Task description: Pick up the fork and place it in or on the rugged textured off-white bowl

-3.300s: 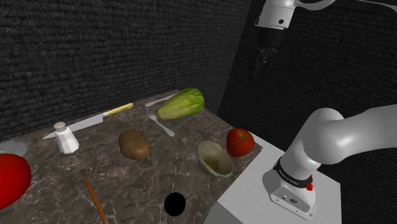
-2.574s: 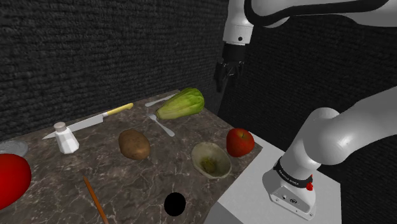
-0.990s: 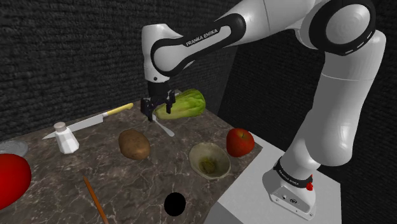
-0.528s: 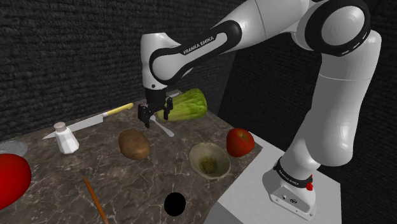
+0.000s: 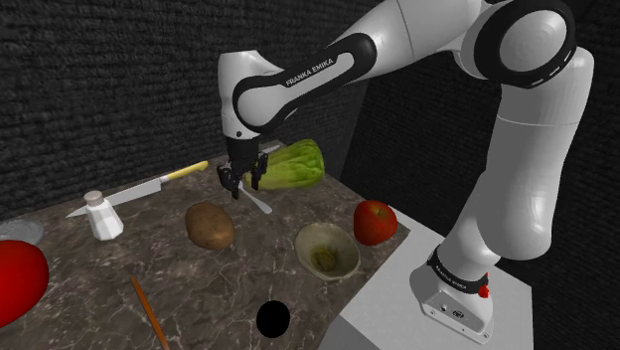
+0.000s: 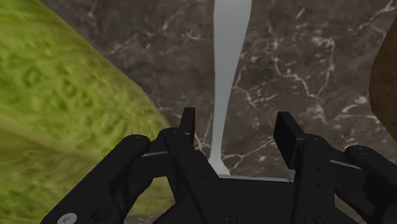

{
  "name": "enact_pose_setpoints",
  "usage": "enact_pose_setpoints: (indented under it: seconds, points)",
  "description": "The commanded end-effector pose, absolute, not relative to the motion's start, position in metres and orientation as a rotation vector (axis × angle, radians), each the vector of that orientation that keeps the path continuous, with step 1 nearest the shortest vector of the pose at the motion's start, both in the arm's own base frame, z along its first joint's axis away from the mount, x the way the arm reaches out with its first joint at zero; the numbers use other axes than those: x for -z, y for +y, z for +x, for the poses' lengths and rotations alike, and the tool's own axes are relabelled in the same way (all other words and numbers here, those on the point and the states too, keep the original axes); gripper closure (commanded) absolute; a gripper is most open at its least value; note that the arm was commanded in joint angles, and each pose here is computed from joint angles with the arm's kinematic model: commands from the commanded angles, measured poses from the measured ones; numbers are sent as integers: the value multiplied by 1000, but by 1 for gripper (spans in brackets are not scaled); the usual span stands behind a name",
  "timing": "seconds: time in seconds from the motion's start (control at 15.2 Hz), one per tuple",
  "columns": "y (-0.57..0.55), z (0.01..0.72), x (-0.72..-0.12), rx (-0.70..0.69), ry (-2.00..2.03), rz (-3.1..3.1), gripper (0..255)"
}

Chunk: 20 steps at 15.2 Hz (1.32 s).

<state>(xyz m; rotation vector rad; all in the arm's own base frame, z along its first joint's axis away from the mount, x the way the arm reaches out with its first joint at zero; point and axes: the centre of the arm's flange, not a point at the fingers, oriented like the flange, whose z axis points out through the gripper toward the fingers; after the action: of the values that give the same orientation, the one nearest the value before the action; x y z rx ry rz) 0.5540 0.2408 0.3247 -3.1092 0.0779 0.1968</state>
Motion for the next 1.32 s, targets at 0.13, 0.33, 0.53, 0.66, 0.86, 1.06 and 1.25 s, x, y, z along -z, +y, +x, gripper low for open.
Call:
enact_pose_setpoints:
  seconds: [0.13,0.33,0.53,0.66,0.86,1.06,1.25]
  points:
    - [237,556,-310,-227,92,-3116,255]
    - [238,555,-310,-227,93,-3116,255]
    - [229,552,-315,-228,92,-3116,255]
    - [229,552,-325,-228,92,-3116,255]
    - [229,552,-341,-228,92,-3116,255]
    - [229,552,-357,-228,92,-3116,255]
    - [229,552,-373,-228,92,-3116,255]
